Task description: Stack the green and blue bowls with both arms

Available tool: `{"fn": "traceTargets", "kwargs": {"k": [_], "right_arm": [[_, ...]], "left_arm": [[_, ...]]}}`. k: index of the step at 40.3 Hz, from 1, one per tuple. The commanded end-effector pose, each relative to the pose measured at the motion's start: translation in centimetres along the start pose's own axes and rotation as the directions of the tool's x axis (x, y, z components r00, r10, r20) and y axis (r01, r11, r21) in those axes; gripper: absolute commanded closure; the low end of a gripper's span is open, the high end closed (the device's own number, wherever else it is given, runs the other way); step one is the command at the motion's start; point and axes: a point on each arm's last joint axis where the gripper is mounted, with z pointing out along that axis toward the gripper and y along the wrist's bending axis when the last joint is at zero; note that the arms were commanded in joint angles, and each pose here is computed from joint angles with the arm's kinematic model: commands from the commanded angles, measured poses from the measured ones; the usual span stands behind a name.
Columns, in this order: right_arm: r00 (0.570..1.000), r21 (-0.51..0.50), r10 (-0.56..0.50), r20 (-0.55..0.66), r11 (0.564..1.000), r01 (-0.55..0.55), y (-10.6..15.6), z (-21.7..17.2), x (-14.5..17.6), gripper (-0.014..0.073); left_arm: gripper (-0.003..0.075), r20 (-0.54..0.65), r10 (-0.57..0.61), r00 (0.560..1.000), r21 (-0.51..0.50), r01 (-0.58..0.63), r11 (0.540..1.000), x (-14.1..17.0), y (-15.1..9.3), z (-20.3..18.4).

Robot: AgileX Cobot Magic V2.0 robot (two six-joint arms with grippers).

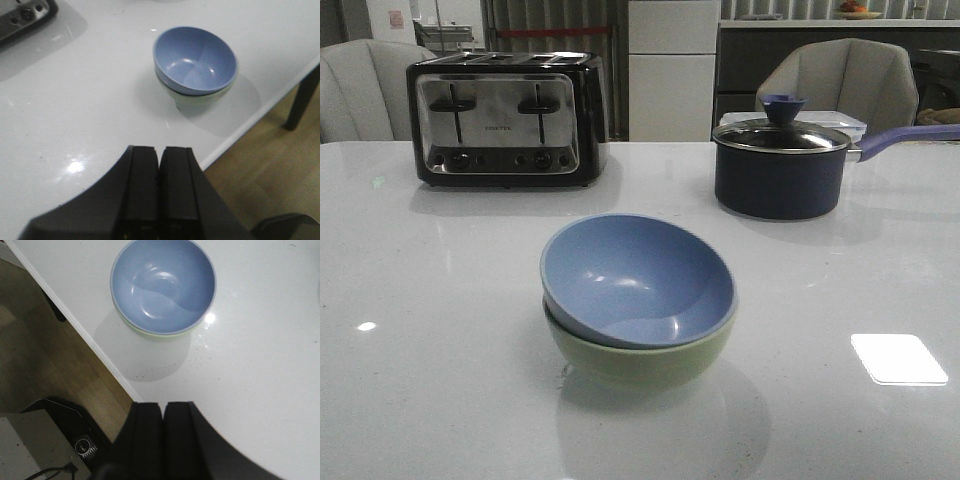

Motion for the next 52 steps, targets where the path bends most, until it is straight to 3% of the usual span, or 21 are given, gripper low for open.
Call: {"fn": "traceTargets", "kwargs": {"k": [1,6,10,16,23,34,52], "right_arm": [[0.997,0.02,-0.004,0.082,1.0,0.003,-0.2,-0.7,-1.1,0.0537],[0.997,0.02,-0.004,0.082,1.0,0.003,-0.2,-0.7,-1.1,0.0537],[0.997,0.02,-0.004,0.082,1.0,0.003,-0.2,-0.7,-1.1,0.0537],[0.997,0.02,-0.004,0.082,1.0,0.003,-0.2,-0.7,-1.1,0.0537],[0.997,0.02,-0.004,0.082,1.0,0.003,-0.2,-0.7,-1.1,0.0537],[0.997,0.019,-0.004,0.078,1.0,0.003,-0.1,-0.7,-1.1,0.0537],[0.997,0.019,-0.004,0.078,1.0,0.003,-0.1,-0.7,-1.1,0.0537]], "left_arm": [[0.0627,0.198,-0.024,0.98,-0.136,0.052,0.989,-0.6,0.7,-1.7],[0.0627,0.375,-0.011,0.927,-0.3,0.133,0.945,1.3,0.9,-2.5],[0.0627,0.44,0.008,0.898,-0.401,0.189,0.896,3.4,0.9,-2.2],[0.0627,0.488,-0.031,0.872,-0.451,0.282,0.847,6.0,0.9,-0.4],[0.0627,0.564,-0.127,0.816,-0.43,0.421,0.799,8.8,1.2,1.4],[0.0627,0.646,-0.085,0.759,-0.42,0.446,0.79,10.9,1.3,3.2],[0.0627,0.65,-0.069,0.757,-0.426,0.438,0.792,10.8,1.3,3.2]]}}
